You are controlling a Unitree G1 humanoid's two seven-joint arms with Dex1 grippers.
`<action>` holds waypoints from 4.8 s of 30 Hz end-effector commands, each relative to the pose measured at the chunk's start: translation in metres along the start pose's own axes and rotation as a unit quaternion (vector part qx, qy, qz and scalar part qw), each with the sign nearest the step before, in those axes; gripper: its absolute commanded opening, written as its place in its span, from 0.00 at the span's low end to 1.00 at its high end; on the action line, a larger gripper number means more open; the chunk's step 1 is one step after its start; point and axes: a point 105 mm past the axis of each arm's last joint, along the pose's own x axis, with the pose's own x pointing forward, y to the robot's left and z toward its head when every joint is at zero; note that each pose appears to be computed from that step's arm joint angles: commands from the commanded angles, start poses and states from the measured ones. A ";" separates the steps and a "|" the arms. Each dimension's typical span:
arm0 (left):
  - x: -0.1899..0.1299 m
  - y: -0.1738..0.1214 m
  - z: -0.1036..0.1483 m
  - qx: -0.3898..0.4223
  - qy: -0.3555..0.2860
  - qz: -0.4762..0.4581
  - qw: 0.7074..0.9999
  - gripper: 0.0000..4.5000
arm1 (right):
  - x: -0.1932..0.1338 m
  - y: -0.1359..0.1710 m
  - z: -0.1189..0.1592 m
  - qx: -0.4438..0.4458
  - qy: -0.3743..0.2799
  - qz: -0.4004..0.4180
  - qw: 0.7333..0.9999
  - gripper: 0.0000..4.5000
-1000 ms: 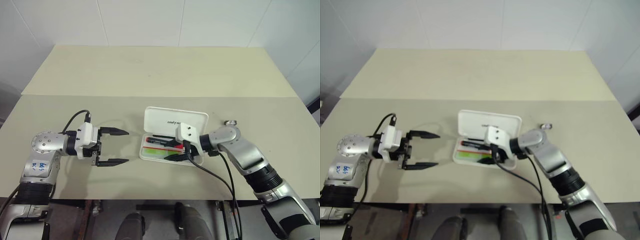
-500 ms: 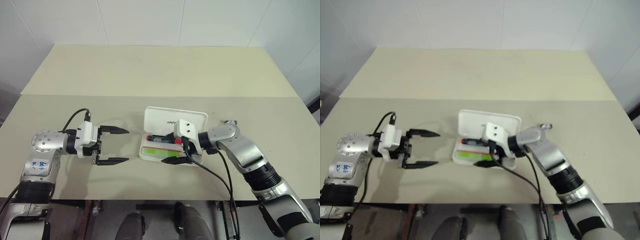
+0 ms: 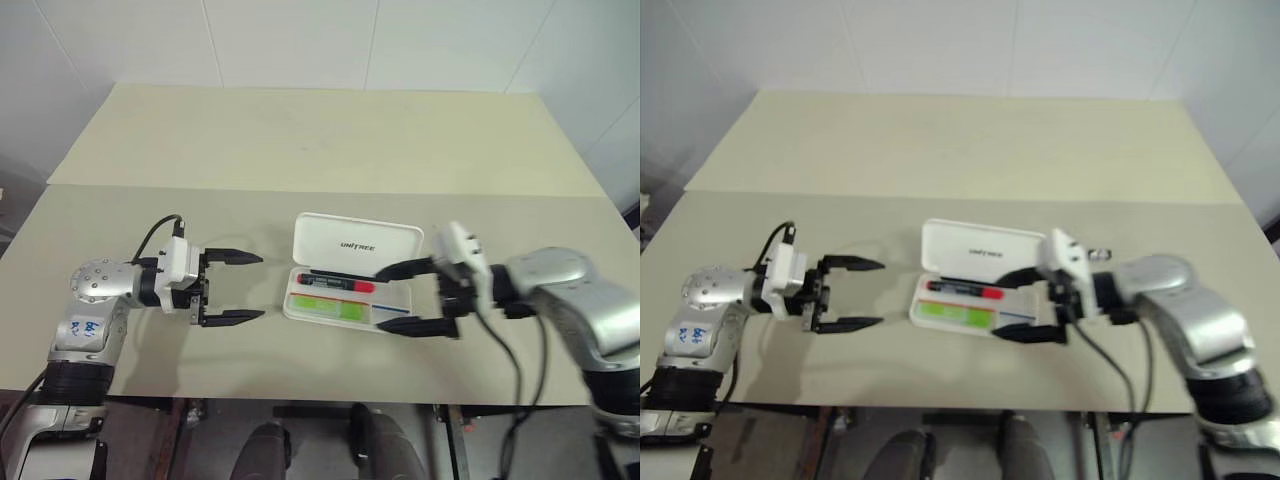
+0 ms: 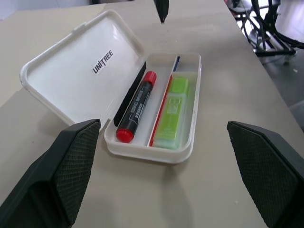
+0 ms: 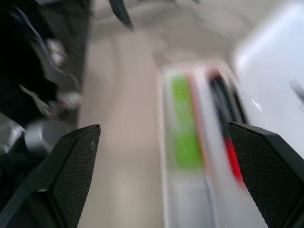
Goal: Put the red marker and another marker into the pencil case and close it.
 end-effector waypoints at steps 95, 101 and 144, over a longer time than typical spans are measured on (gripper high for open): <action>0.029 -0.005 0.058 0.074 -0.034 -0.010 0.997 1.00 | -0.065 -0.140 -0.030 -0.061 0.165 -0.100 0.979 0.07; 0.033 -0.006 0.050 0.064 -0.042 -0.018 0.997 1.00 | -0.066 -0.129 -0.015 -0.062 0.135 -0.073 0.986 0.07; 0.052 -0.009 0.038 0.048 -0.064 -0.036 0.996 1.00 | 0.055 -0.017 -0.018 0.092 0.049 -0.043 0.994 0.07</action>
